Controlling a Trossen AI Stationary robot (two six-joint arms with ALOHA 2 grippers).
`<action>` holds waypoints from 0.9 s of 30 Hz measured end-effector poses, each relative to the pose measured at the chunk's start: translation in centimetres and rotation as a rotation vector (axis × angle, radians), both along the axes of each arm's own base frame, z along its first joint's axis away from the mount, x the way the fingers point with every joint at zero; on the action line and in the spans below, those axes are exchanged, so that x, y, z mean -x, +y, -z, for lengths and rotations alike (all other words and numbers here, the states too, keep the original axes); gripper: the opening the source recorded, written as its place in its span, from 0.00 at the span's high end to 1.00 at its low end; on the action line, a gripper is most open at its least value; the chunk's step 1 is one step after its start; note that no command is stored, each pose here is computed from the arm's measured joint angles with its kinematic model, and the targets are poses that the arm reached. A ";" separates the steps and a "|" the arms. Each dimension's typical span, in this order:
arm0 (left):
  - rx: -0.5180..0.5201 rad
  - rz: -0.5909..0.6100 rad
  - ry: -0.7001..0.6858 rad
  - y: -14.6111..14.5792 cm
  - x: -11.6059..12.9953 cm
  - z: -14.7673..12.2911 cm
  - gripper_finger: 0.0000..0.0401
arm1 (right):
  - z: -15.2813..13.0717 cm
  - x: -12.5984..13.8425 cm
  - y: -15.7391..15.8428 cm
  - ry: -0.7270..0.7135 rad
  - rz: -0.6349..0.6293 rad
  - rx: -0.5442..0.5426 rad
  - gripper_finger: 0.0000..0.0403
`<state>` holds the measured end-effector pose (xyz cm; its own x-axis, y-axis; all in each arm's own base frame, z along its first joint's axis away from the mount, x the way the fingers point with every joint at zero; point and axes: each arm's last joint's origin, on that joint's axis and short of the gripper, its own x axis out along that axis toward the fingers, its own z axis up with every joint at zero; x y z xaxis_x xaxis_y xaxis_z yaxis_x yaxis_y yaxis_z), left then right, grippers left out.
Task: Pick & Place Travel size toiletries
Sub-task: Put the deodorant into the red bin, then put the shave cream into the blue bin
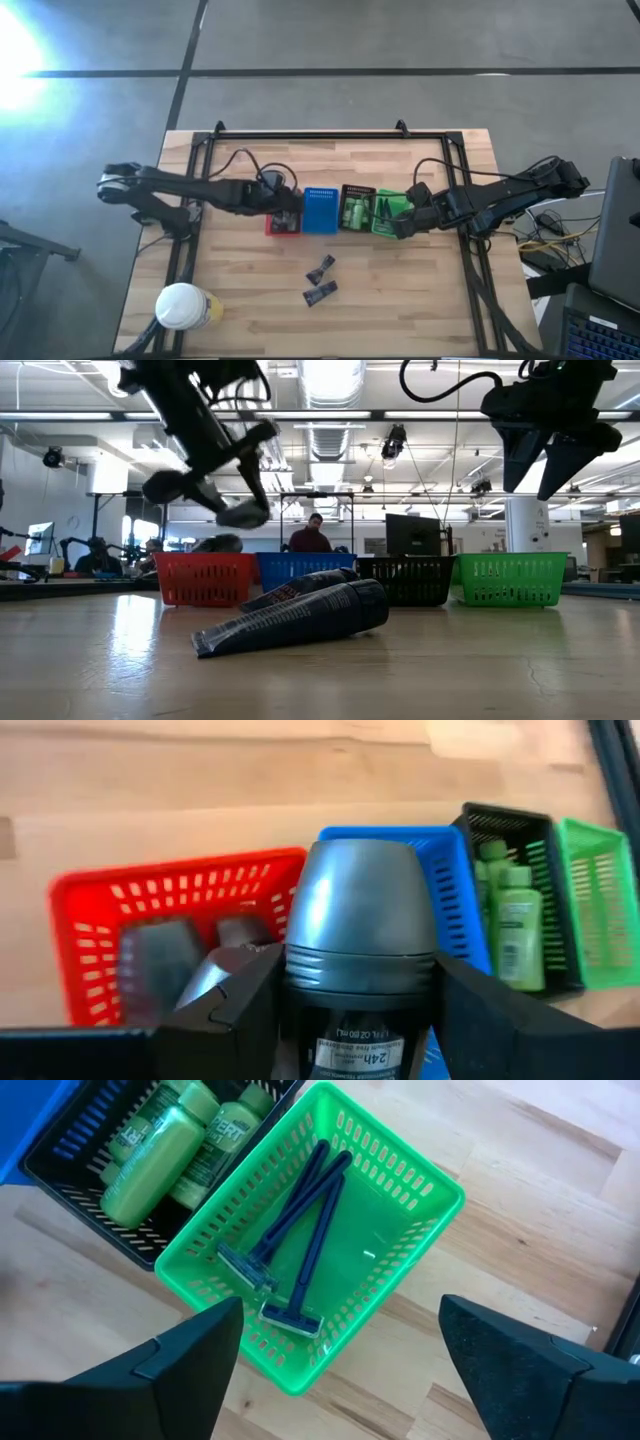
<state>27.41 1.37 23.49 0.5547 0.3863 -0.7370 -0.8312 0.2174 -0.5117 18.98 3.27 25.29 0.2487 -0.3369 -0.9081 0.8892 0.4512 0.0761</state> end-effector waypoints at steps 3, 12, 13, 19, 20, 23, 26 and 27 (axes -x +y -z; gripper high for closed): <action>0.011 -0.009 0.014 0.0 -0.2 1.5 0.46 | 0.0 0.0 0.0 -0.005 0.013 -0.004 0.15; 0.040 -0.048 0.036 0.0 0.3 2.5 0.21 | 0.0 0.0 0.0 -0.009 0.023 -0.007 0.13; 0.040 -0.047 0.033 0.0 0.4 2.3 0.21 | 0.0 0.0 0.0 -0.009 0.023 -0.007 0.13; 0.002 0.004 -0.026 0.0 0.0 -0.4 0.21 | 0.0 0.0 0.0 -0.009 0.023 -0.007 0.17; -0.010 0.021 -0.022 0.0 0.0 -1.0 0.21 | 0.0 0.0 0.0 -0.009 0.023 -0.007 0.17; -0.045 0.065 0.005 0.0 0.2 -2.6 0.21 | 0.0 0.0 0.0 -0.005 0.015 -0.008 0.19; -0.141 0.204 0.008 -0.6 -0.1 -4.1 0.21 | 0.1 -0.1 0.2 0.003 -0.027 -0.042 0.19; -0.188 0.303 0.003 -1.0 -0.4 -4.6 0.21 | 0.2 -0.3 0.5 -0.003 -0.075 -0.065 0.18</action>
